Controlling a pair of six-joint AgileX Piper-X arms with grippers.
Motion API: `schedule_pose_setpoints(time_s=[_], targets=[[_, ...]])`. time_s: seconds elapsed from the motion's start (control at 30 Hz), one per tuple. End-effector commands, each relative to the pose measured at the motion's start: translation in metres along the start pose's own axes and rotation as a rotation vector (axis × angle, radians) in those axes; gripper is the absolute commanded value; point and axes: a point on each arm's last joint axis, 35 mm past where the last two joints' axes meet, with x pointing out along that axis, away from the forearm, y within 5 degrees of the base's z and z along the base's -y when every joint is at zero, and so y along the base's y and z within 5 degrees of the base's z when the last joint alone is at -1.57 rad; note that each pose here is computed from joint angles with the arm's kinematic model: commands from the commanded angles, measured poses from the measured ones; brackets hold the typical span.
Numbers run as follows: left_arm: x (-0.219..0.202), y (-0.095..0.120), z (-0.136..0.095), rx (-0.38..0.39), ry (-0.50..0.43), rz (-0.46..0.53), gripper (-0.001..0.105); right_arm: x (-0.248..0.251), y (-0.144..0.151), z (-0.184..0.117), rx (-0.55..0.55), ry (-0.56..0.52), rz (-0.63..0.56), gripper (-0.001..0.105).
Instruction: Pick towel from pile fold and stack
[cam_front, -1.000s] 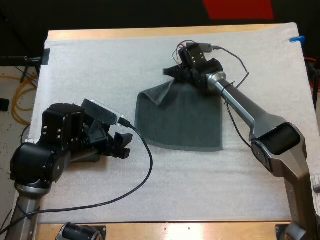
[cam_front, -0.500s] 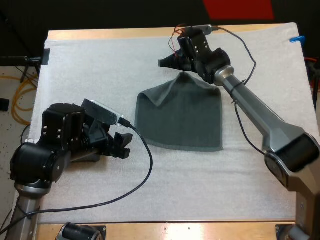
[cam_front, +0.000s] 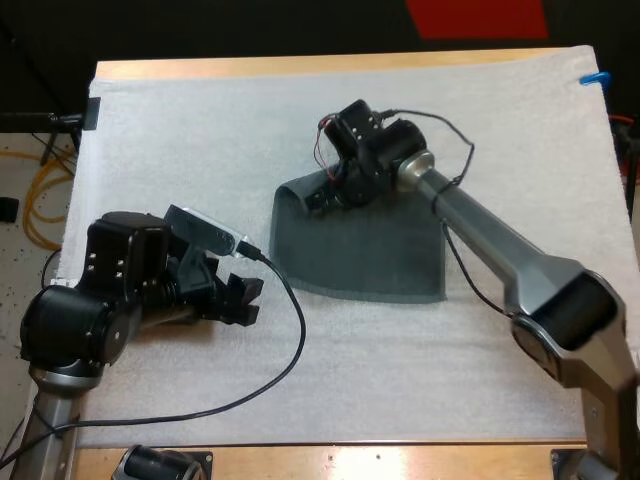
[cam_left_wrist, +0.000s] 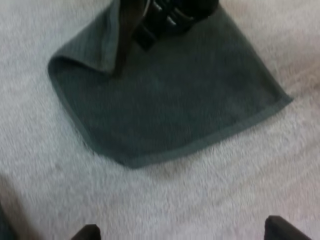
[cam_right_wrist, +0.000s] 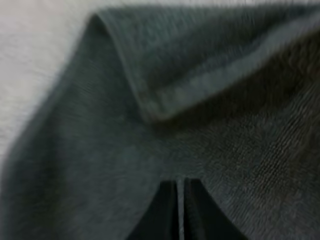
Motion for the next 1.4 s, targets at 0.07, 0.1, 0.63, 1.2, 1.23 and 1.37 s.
schedule_pose_setpoints(time_s=[0.07,0.1,0.63,1.2,1.23,1.37], targets=[[-0.003,-0.001,-0.003,-0.018,0.018,-0.005,0.063,0.025,-0.004,-0.005,-0.003,0.049,0.013,0.0],[-0.003,-0.001,-0.003,-0.018,0.02,-0.005,0.063,0.03,-0.004,-0.005,-0.002,0.056,0.01,0.0],[-0.003,-0.001,-0.003,-0.019,0.022,-0.005,0.063,0.07,-0.01,0.004,0.033,0.076,0.011,0.0],[-0.003,-0.001,-0.003,-0.019,0.022,-0.005,0.063,0.096,-0.013,0.016,0.143,-0.063,0.034,0.0],[-0.003,-0.001,-0.003,-0.019,0.022,-0.005,0.063,0.096,-0.013,0.017,0.148,-0.074,0.034,0.0],[-0.003,-0.001,-0.003,-0.019,0.022,-0.005,0.063,0.093,-0.015,0.034,0.179,-0.229,0.02,0.0]])
